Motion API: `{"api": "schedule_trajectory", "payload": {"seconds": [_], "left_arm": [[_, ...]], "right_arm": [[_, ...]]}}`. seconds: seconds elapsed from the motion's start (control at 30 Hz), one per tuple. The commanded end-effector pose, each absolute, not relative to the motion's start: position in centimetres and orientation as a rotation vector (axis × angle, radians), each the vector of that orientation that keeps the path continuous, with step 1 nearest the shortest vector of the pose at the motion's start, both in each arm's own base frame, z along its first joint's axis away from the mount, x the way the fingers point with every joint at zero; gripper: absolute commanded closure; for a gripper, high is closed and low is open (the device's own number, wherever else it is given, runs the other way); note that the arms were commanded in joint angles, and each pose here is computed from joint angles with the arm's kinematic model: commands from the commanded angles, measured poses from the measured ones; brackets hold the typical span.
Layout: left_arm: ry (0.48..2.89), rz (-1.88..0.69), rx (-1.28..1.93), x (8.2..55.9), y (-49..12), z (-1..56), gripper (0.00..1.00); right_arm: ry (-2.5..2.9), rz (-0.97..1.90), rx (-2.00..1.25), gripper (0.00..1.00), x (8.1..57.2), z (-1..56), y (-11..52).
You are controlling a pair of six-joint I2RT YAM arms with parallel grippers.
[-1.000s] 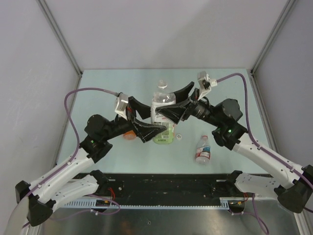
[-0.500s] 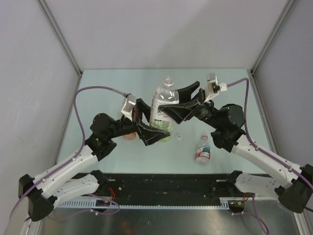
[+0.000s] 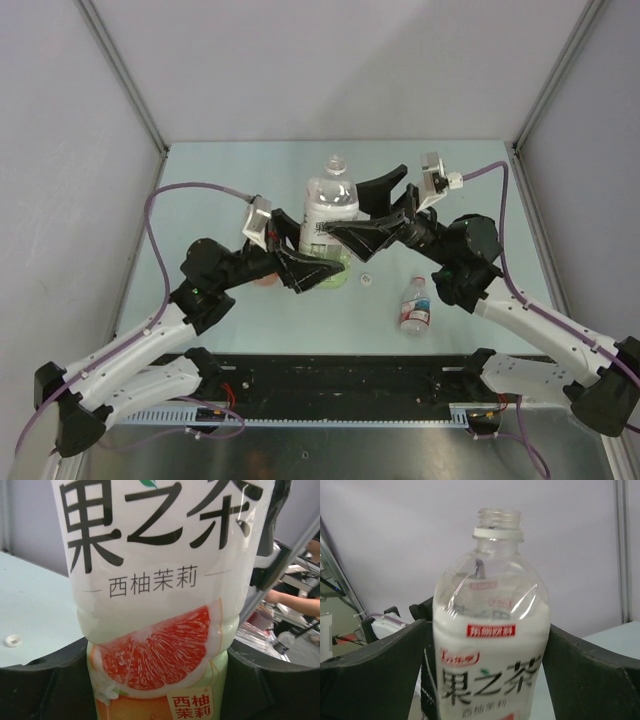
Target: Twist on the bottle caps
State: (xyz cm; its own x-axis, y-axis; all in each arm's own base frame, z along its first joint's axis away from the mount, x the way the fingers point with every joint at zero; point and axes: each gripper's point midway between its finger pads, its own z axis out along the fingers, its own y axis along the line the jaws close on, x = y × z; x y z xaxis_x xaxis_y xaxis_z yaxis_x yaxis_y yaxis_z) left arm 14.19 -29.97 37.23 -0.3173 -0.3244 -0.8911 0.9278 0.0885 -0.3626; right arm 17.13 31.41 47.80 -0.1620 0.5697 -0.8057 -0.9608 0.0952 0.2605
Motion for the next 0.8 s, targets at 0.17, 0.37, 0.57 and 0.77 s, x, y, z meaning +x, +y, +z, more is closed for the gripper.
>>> {"api": "schedule_trajectory", "payload": {"seconds": [0.17, 0.37, 0.57, 0.77], "left_arm": [[1.161, -1.143, 0.571, 17.9, -27.1, 37.2, 0.65], [1.238, -0.860, 0.516, 21.4, -24.7, 31.7, 0.86], [1.303, -0.809, 0.599, 21.4, -25.0, 27.1, 0.90], [1.261, -0.815, 0.641, 19.7, -24.0, 25.6, 0.87]], "right_arm": [[1.086, 1.206, -0.496, 0.01, 18.2, 46.7, 28.2], [1.420, 0.867, -0.247, 0.01, 22.6, 40.7, 22.9], [1.848, 0.428, 0.019, 0.01, 27.2, 29.0, 17.5], [2.181, 0.333, -0.005, 0.02, 28.6, 19.8, 17.8]]}}
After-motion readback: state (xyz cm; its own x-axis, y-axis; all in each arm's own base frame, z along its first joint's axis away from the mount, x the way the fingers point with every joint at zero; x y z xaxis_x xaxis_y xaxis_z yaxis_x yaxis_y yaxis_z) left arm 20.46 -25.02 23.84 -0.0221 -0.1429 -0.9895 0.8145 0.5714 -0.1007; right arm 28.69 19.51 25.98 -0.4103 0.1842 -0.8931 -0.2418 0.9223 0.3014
